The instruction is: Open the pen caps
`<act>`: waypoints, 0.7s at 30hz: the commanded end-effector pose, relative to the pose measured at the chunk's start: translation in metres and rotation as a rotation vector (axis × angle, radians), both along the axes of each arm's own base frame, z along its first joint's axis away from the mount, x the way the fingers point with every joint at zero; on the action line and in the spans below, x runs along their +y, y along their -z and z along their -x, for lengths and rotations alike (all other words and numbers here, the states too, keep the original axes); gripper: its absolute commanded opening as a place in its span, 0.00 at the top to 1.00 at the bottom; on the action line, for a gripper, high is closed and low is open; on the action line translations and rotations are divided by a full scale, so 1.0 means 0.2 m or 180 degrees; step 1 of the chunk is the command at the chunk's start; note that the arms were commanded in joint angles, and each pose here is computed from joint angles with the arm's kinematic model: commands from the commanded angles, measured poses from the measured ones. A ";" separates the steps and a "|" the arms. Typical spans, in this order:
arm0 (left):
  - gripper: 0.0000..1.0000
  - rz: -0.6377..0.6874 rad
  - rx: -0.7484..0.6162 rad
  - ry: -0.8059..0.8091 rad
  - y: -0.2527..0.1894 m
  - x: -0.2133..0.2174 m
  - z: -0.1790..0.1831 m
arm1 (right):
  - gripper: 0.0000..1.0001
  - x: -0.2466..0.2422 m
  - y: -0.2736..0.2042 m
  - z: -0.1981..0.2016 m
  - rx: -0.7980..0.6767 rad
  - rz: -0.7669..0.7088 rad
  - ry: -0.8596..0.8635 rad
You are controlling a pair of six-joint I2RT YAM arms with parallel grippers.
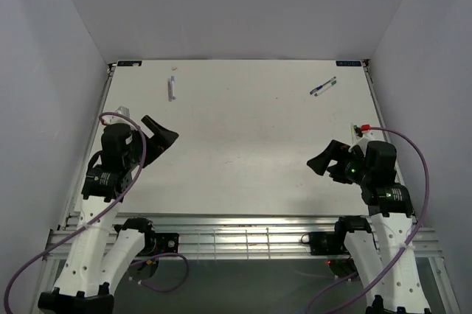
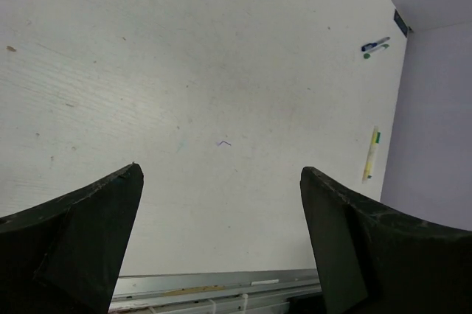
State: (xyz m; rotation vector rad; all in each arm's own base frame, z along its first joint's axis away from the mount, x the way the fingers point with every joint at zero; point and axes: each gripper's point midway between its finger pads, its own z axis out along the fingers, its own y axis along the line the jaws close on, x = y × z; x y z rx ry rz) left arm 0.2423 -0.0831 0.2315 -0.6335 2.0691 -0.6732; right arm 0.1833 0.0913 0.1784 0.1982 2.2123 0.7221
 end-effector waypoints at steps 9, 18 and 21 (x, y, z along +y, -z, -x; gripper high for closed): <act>0.02 -0.0882 0.0671 -0.0358 0.16 0.20 -0.28 | 0.10 -0.01 0.20 -0.15 0.0274 0.0018 0.0025; 0.13 -0.1302 0.0771 -0.0095 0.24 0.20 -0.67 | 0.09 -0.02 0.21 -0.23 0.0381 0.0139 -0.0058; 0.22 -0.1548 0.0807 -0.0185 0.25 0.25 -0.81 | 0.10 -0.02 0.17 -0.25 0.0261 0.0181 -0.0096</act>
